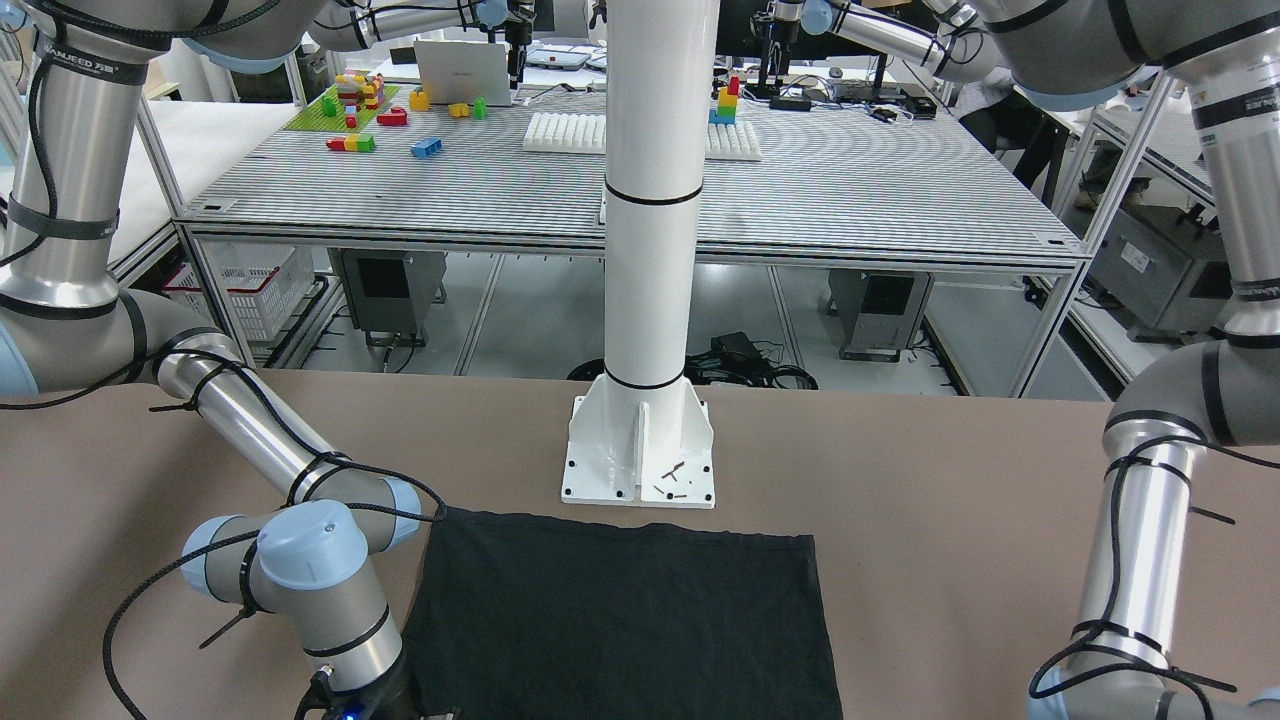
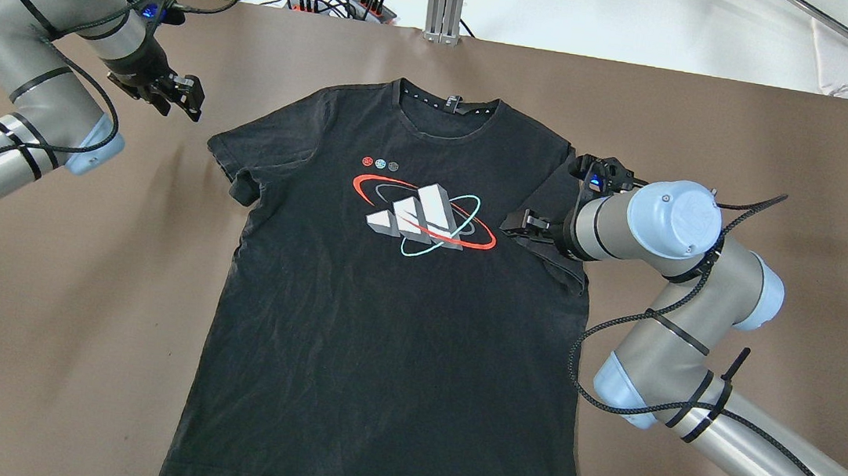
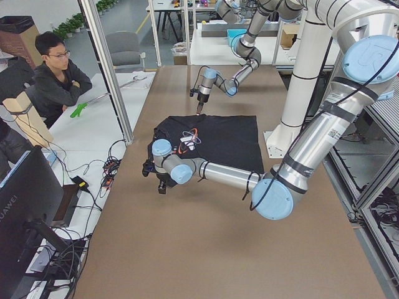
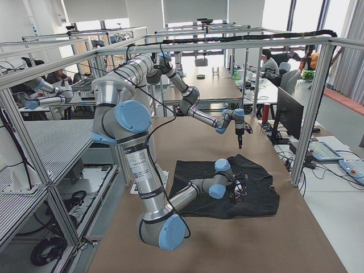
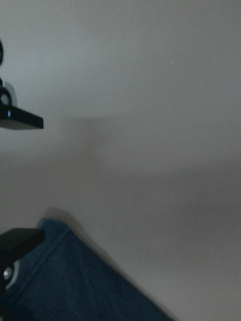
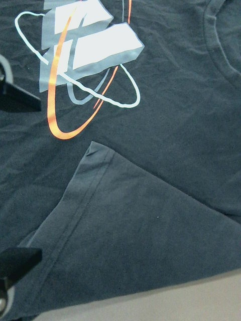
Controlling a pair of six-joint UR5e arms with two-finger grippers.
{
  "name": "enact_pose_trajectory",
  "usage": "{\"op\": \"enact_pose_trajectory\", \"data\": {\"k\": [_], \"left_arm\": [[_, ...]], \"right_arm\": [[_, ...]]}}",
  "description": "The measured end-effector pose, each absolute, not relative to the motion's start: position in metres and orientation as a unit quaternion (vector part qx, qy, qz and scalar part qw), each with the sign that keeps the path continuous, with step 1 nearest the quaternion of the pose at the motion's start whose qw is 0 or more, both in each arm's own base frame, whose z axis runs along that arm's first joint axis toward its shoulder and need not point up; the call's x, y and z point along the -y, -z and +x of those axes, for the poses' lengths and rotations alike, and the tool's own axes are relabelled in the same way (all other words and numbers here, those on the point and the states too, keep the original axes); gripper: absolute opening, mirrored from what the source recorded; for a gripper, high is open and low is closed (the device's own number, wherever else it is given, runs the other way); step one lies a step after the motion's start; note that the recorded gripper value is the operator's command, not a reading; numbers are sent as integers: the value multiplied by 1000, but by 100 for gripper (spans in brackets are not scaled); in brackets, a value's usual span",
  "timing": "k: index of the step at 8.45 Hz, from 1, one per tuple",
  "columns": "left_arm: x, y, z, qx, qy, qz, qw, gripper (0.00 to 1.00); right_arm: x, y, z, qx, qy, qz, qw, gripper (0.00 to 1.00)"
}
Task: Fold clothes
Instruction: 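Reach the left gripper to the other sleeve edge while the right gripper holds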
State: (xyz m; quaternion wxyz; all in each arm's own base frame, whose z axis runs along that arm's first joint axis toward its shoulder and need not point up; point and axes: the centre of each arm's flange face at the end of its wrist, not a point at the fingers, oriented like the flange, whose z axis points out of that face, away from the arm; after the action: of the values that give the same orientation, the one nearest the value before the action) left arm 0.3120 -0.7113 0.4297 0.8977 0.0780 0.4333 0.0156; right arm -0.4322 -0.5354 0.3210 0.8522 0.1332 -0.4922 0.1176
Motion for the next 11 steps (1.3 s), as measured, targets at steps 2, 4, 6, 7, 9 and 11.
{"op": "enact_pose_trajectory", "data": {"k": [2, 4, 6, 7, 9, 11], "left_arm": [[717, -439, 331, -440, -22, 76, 895, 48], [713, -443, 345, -444, -24, 72, 893, 47], [708, -443, 357, -447, -27, 68, 891, 42], [705, -443, 362, -448, -28, 67, 891, 36], [702, -443, 368, -449, -31, 64, 891, 0], [701, -441, 369, -451, -29, 64, 890, 0]], "right_arm": [[528, -311, -424, 502, -115, 138, 846, 95], [523, -305, -421, 508, -119, 136, 842, 95], [519, -302, -418, 513, -122, 136, 839, 95], [518, -301, -418, 513, -122, 136, 839, 95], [517, -302, -417, 513, -122, 136, 839, 95], [516, -302, -418, 513, -122, 135, 839, 95]]}}
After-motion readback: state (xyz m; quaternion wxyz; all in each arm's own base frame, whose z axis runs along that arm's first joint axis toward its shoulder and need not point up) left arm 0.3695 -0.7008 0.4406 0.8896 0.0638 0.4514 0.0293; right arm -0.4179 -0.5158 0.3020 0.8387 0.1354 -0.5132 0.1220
